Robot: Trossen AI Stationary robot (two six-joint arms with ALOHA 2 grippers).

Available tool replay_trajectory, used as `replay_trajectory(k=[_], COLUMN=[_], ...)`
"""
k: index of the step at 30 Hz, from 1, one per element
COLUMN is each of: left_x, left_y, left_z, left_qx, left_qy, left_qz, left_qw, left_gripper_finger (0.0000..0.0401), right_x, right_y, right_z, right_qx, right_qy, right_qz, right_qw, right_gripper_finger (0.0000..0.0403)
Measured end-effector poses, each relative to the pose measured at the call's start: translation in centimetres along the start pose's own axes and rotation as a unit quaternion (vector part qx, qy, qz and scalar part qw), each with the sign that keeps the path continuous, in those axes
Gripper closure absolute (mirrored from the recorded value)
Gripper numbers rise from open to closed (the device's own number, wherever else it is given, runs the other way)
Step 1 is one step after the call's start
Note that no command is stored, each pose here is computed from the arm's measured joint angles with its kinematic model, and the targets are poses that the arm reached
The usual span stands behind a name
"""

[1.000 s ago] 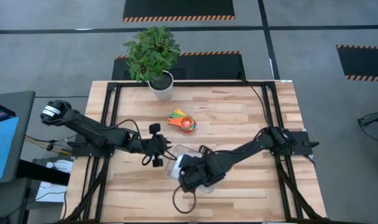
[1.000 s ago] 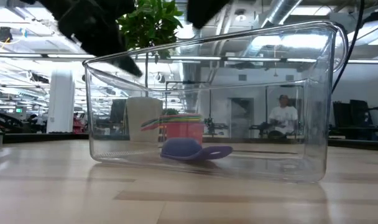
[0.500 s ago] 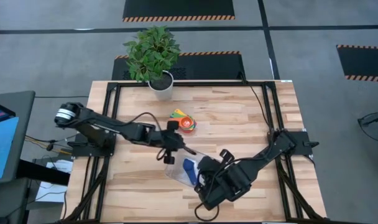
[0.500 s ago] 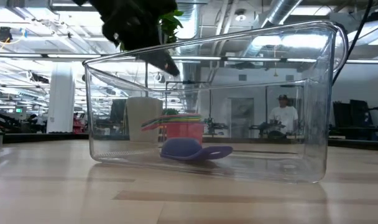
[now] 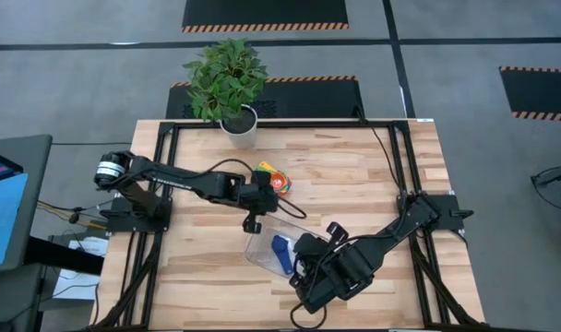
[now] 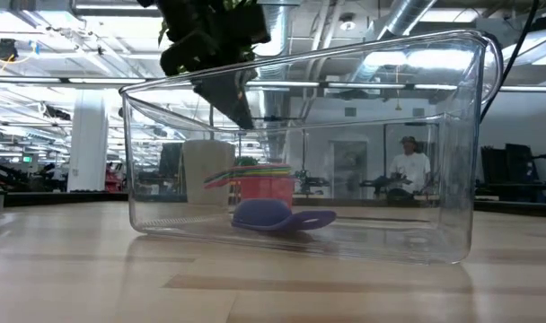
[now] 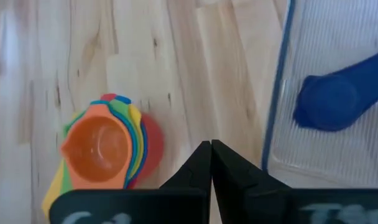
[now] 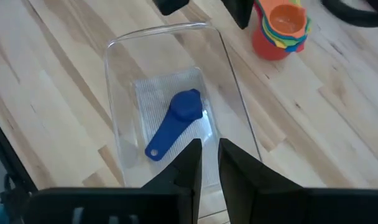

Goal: Nest measuring cups in basket
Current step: Stack the dark blue measuring cups on top of the orange measuring cups

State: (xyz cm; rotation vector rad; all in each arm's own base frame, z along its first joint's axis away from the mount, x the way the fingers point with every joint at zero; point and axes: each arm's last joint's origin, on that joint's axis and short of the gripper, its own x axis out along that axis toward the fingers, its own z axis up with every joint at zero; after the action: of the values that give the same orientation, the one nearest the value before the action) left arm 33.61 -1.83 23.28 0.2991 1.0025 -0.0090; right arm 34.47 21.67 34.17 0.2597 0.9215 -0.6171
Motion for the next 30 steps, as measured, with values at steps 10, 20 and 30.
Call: replay_trajectory(k=[10, 20, 30], left_x=[1.2, 1.1, 0.1], left_y=[-0.9, -3.2, -3.4], left_z=[-0.4, -0.6, -0.2], left_qx=[0.003, 0.01, 0.012], left_qy=[0.027, 0.051, 0.071], left_qz=[-0.038, -0.064, -0.06], left_qw=[0.999, 0.997, 0.996], left_gripper_finger=[0.0401, 0.0401, 0.0401], right_x=[0.0, 0.0, -0.1], right_y=[0.0, 0.0, 0.0], right_z=[0.0, 0.0, -0.1], right_qx=[-0.022, -0.031, -0.033], right_qy=[0.0, 0.001, 0.001], right_qz=[0.0, 0.001, 0.001], right_qw=[1.0, 1.0, 0.999], right_gripper_finger=[0.0328, 0.0328, 0.0328])
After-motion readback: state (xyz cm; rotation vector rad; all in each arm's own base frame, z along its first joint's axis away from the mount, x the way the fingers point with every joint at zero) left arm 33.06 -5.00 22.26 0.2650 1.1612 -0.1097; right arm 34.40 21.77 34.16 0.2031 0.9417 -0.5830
